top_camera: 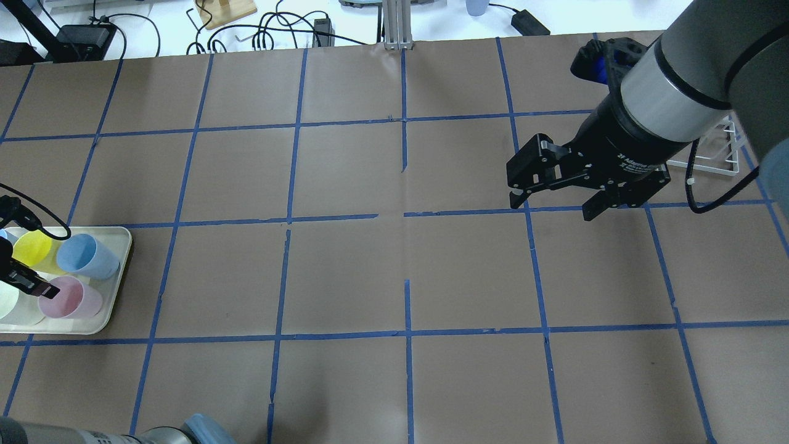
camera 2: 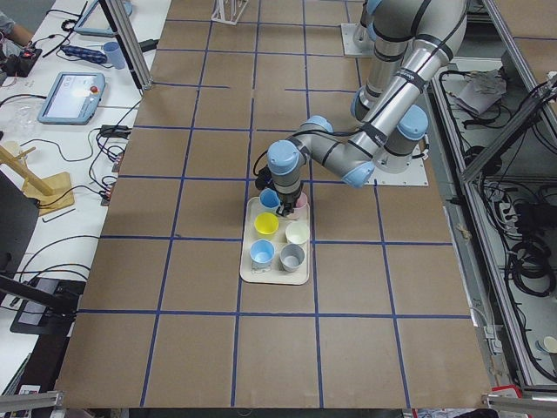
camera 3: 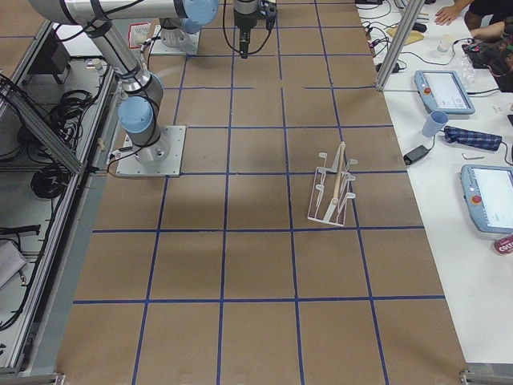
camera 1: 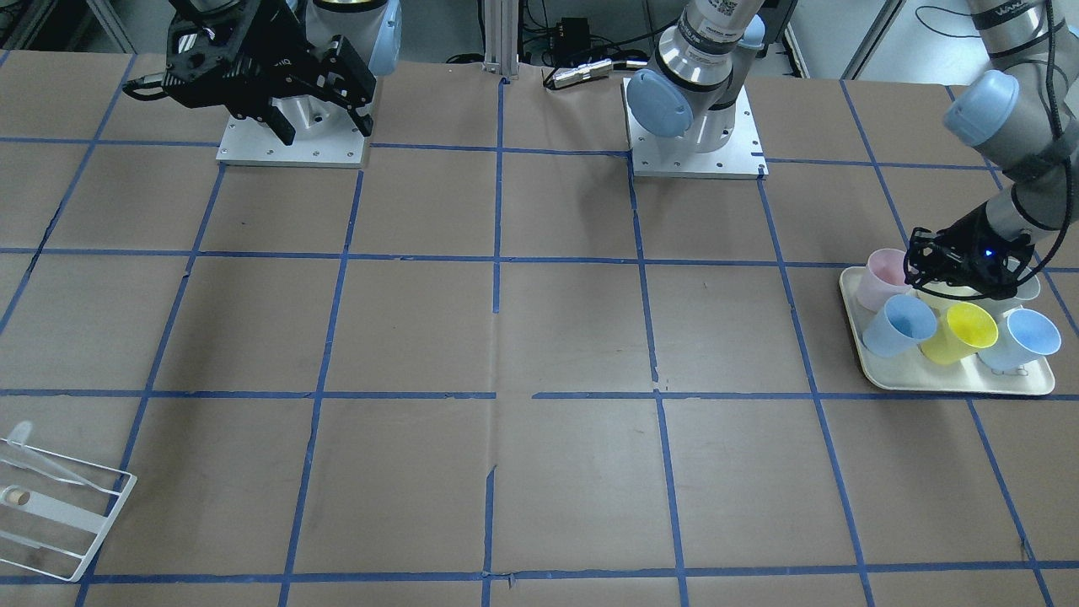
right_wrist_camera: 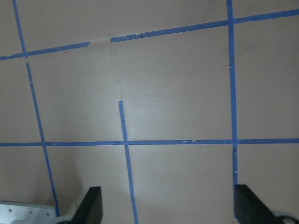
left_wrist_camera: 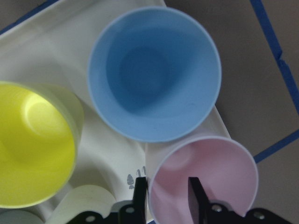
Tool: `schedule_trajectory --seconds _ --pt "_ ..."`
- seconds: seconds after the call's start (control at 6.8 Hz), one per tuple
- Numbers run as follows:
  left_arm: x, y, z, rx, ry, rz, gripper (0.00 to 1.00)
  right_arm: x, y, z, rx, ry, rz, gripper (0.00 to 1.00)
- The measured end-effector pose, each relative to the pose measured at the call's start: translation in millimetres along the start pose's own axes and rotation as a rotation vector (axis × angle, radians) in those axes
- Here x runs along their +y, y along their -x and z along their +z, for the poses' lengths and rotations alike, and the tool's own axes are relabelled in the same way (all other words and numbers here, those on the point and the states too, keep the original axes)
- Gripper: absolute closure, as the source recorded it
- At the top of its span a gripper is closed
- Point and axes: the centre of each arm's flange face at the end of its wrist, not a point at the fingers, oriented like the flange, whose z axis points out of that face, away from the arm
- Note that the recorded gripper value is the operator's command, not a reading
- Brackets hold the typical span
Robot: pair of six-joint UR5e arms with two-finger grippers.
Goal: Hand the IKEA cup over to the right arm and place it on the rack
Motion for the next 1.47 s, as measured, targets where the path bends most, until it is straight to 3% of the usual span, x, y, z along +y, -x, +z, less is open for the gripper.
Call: schedule_trajectory --seconds 0.44,0.74,0.88,1.18,1.47 --pt "0 -9 -24 -0.033 0.016 -0.005 1.0 -12 17 -6 -0.344 -0.02 -0.102 0.0" --pt "-6 -39 -59 0.055 0.014 -0.094 1.0 -27 13 -15 -0.577 -0.059 -0.138 0.0" --pt "-17 -66 -84 0.155 -0.002 -0.16 1.0 -33 13 -12 -0.697 -0.062 -0.121 0.0" --pt "-43 -132 -122 0.485 -0.096 -0.372 1.0 -34 7 24 -0.906 -0.045 -0.078 0.0" --pt "-86 -206 -145 0.78 -0.187 -0.512 1.0 -30 2 52 -1.061 -0.033 -0.014 0.0"
